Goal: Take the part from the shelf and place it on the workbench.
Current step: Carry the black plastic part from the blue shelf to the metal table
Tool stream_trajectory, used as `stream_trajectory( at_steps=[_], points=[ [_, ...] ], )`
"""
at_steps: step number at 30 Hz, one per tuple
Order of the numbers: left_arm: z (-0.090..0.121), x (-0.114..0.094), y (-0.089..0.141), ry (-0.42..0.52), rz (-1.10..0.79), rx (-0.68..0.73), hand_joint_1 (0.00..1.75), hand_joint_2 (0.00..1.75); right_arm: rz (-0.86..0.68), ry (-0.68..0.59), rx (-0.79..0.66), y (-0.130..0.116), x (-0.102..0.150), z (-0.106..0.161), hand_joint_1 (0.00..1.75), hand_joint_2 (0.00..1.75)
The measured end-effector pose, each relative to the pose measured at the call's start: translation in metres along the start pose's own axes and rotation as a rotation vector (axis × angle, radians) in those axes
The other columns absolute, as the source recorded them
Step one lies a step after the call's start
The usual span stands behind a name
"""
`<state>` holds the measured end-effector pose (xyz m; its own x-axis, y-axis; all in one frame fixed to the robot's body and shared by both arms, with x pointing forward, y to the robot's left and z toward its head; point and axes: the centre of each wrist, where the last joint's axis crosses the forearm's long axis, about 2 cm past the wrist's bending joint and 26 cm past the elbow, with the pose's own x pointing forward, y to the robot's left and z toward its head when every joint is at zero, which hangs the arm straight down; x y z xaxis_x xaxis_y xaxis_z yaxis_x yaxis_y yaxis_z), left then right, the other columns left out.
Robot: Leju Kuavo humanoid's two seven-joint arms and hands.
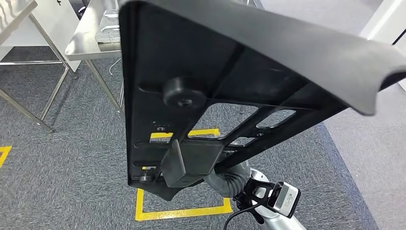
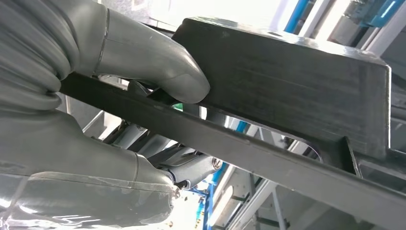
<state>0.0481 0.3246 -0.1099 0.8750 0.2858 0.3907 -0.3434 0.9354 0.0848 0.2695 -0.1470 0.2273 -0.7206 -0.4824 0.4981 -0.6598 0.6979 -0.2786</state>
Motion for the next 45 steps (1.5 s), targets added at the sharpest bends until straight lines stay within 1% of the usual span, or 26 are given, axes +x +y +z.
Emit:
stream_trajectory(
  at_steps=[28,41,45],
  points=[
    [-0.0004,0.0015,0.0004,-0.005,-0.002,0.001,0.00,0.00,-0.008,-0.007,0.006,0.0005,0.0012,-0.0012,1.75,1.75],
    [0.0006,-0.0031,0.0033,0.004,-0.005,0.008,0.00,0.00,-0.012,-0.007,0.004,0.0014,0.0010,-0.0011,1.75,1.75],
    [0.0002,-0.0013,0.0021,0.000,-0.003,0.006,0.00,0.00,-0.012,-0.007,0.004,0.0012,0.0011,-0.0012,1.75,1.75]
  ],
)
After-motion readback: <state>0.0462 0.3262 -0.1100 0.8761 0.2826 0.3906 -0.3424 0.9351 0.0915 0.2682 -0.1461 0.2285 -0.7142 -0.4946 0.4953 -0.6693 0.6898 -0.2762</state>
